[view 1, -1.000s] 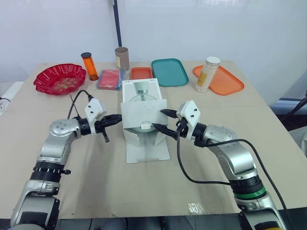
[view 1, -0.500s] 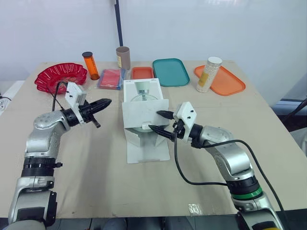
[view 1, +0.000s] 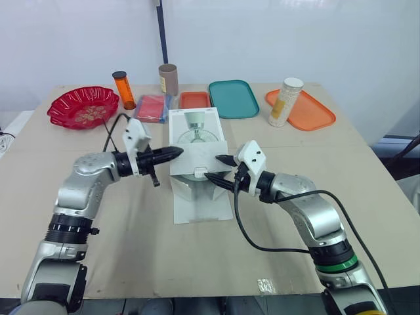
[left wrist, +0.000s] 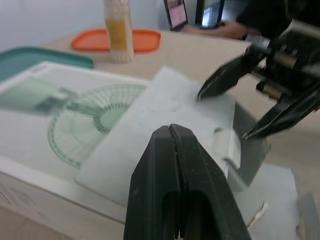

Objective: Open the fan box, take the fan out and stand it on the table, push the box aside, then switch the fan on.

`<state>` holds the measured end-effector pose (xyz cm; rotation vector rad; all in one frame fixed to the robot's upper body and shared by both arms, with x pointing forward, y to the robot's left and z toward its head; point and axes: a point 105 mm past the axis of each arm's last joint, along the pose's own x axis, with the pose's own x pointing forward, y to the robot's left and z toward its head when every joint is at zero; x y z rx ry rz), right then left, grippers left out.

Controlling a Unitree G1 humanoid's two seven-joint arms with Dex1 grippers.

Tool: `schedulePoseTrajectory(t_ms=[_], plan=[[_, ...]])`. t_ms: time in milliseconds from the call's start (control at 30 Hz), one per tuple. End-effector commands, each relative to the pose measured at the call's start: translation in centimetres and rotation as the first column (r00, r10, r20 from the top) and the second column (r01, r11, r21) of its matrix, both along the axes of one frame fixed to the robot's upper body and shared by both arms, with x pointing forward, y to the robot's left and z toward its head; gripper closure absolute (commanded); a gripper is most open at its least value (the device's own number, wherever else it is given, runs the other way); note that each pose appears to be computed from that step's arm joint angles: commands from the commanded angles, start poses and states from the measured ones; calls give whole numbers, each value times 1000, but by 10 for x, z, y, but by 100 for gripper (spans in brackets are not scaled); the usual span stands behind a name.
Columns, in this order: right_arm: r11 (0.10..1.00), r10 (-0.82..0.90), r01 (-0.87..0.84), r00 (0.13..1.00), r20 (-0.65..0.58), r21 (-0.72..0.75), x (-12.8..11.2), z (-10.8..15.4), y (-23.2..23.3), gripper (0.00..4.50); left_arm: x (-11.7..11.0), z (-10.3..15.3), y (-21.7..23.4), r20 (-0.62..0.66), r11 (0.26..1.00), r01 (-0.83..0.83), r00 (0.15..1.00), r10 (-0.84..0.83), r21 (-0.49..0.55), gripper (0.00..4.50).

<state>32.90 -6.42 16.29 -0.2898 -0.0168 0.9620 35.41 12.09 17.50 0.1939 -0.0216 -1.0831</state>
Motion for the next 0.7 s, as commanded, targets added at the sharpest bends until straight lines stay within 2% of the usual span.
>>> schedulePoseTrajectory(t_ms=[33, 300, 700], plan=[[1000, 13, -14, 998, 60, 17, -3, 18, 3, 142, 10, 1, 1, 66, 997, -30, 997, 25, 74, 450], [998, 59, -60, 997, 53, 18, -15, 31, 13, 142, 10, -7, 3, 63, 996, -13, 998, 7, 94, 450], [983, 95, -107, 992, -83, -149, -33, -4, 8, 142, 12, -13, 4, 75, 994, -27, 997, 19, 110, 450]])
